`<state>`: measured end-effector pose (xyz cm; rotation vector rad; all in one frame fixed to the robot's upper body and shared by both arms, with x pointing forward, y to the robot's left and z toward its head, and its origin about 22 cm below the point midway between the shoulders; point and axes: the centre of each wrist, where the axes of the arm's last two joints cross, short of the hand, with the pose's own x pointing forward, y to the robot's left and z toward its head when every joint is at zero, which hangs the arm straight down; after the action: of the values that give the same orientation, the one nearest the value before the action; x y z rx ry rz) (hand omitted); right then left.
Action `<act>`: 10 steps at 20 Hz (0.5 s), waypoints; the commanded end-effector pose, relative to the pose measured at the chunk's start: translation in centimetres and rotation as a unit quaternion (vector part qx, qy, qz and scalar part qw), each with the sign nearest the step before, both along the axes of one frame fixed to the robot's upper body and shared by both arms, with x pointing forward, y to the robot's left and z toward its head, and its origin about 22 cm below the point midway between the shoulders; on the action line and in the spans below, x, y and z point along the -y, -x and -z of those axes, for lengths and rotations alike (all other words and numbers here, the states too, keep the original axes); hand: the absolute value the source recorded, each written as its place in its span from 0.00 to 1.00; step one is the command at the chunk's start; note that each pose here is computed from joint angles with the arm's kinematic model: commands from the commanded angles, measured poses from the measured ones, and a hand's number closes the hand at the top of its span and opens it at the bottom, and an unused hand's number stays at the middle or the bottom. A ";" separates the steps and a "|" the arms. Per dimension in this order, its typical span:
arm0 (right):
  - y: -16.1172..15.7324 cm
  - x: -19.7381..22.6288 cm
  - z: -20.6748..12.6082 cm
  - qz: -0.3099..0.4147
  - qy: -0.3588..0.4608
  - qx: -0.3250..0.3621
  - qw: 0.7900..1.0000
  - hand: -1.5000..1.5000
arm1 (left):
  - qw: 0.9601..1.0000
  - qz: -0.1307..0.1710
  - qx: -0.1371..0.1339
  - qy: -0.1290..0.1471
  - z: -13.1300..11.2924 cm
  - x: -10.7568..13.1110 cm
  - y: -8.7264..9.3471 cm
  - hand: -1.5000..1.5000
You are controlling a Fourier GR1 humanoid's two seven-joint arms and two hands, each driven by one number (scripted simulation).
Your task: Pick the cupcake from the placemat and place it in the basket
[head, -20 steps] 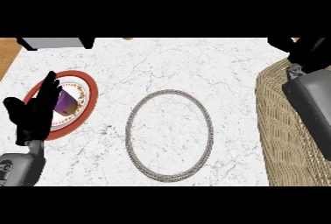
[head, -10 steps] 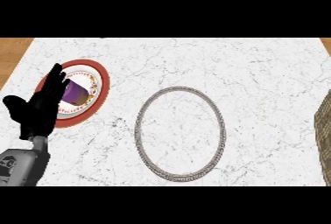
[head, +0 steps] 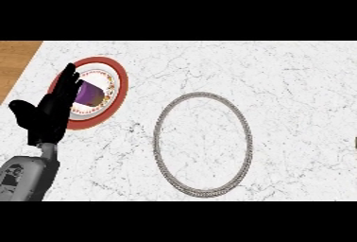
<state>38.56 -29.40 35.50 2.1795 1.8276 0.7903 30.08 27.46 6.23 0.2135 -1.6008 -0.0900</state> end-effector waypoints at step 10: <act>5.8 -4.4 -2.9 0.068 0.010 0.216 0.974 1.00 | 1.000 0.020 -0.001 -0.003 -0.4 1.4 -0.7 0.50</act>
<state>34.48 -25.88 38.31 1.9631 1.5465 0.9971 30.59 26.31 6.43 0.1854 -1.6052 -0.1159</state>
